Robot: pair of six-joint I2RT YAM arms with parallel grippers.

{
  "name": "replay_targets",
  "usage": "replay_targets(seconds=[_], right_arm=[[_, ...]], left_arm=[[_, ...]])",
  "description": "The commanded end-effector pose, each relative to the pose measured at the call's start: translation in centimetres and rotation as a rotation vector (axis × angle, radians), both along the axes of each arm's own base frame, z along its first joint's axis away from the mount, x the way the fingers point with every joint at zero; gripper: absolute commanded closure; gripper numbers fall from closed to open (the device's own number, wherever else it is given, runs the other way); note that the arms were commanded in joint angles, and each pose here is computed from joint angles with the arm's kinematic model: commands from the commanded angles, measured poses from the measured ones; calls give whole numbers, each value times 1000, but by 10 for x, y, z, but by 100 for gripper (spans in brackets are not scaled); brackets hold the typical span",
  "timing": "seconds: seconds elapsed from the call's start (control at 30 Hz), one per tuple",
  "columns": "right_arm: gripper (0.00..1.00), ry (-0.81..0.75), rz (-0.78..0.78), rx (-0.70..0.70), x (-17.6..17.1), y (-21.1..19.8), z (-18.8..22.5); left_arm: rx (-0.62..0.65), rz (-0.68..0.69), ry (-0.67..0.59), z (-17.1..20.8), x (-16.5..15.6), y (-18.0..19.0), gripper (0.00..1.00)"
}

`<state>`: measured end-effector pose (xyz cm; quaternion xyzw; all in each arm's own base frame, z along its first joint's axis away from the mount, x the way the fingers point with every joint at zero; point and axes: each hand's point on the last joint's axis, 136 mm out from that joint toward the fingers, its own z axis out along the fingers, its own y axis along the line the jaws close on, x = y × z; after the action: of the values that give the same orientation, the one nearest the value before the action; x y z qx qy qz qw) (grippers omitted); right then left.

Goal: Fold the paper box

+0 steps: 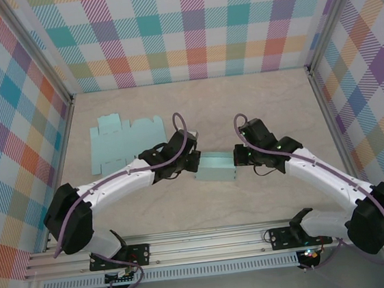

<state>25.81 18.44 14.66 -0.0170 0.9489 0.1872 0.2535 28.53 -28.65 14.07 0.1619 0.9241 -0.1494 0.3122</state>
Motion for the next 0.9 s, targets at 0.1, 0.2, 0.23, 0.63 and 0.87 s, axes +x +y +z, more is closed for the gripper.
replay_targets(seconds=[0.1,0.2,0.23,0.63,0.87], right_arm=[[99,-12,45,120,-1,26,4],[100,-14,41,116,-2,27,1],[100,-12,39,110,-2,26,0],[100,-52,37,69,-7,25,-12],[100,-86,52,58,-14,22,-24]], left_arm=[[-29,-86,80,-20,-28,-18,100],[-34,-88,86,-23,-30,-19,100],[-34,-88,86,-23,-31,-19,100],[-30,-93,1,-25,-37,-28,100],[-29,-69,-36,-30,-37,-24,100]])
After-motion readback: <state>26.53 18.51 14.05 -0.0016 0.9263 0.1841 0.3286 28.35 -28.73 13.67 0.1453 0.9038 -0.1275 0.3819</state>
